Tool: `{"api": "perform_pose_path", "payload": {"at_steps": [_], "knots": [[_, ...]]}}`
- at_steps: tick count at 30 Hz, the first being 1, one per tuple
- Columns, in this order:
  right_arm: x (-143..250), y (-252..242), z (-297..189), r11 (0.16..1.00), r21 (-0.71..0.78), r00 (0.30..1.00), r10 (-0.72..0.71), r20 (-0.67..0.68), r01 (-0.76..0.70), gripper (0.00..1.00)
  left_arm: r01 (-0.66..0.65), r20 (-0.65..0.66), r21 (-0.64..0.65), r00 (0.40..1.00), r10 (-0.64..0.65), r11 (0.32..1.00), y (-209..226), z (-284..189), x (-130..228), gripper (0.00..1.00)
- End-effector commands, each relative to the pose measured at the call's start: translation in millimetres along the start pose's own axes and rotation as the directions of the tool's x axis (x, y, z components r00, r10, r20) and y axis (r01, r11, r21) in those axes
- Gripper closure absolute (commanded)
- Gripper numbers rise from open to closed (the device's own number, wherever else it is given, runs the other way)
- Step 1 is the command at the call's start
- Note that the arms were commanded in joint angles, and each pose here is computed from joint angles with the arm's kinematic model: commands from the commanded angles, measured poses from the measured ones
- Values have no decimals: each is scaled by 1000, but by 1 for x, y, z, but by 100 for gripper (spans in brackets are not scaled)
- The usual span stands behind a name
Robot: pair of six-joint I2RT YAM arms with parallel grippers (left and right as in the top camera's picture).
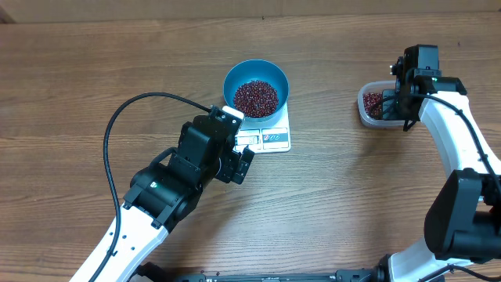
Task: Scoop item into bowl and weigh 150g on scale
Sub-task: 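Lower the red scoop into the beans with the right gripper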
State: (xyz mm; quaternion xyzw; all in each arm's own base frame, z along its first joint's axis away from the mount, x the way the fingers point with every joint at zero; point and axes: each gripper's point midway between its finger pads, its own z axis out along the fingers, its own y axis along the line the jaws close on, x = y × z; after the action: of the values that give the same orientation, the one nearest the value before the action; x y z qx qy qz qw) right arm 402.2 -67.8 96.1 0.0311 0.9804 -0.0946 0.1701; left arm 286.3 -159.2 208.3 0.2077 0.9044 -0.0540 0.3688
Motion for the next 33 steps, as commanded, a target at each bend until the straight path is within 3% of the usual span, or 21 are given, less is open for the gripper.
{"api": "perform_pose_path", "payload": {"at_steps": [1,33], "knots": [[-7,6,0,999,-44,1000,-20,11,20,96,5,-1,-11,1000,-5,1000,2,2,0,0],[1,55,-3,943,-321,996,-84,24,87,96,5,-1,-11,1000,-5,1000,2,2,0,1]]}}
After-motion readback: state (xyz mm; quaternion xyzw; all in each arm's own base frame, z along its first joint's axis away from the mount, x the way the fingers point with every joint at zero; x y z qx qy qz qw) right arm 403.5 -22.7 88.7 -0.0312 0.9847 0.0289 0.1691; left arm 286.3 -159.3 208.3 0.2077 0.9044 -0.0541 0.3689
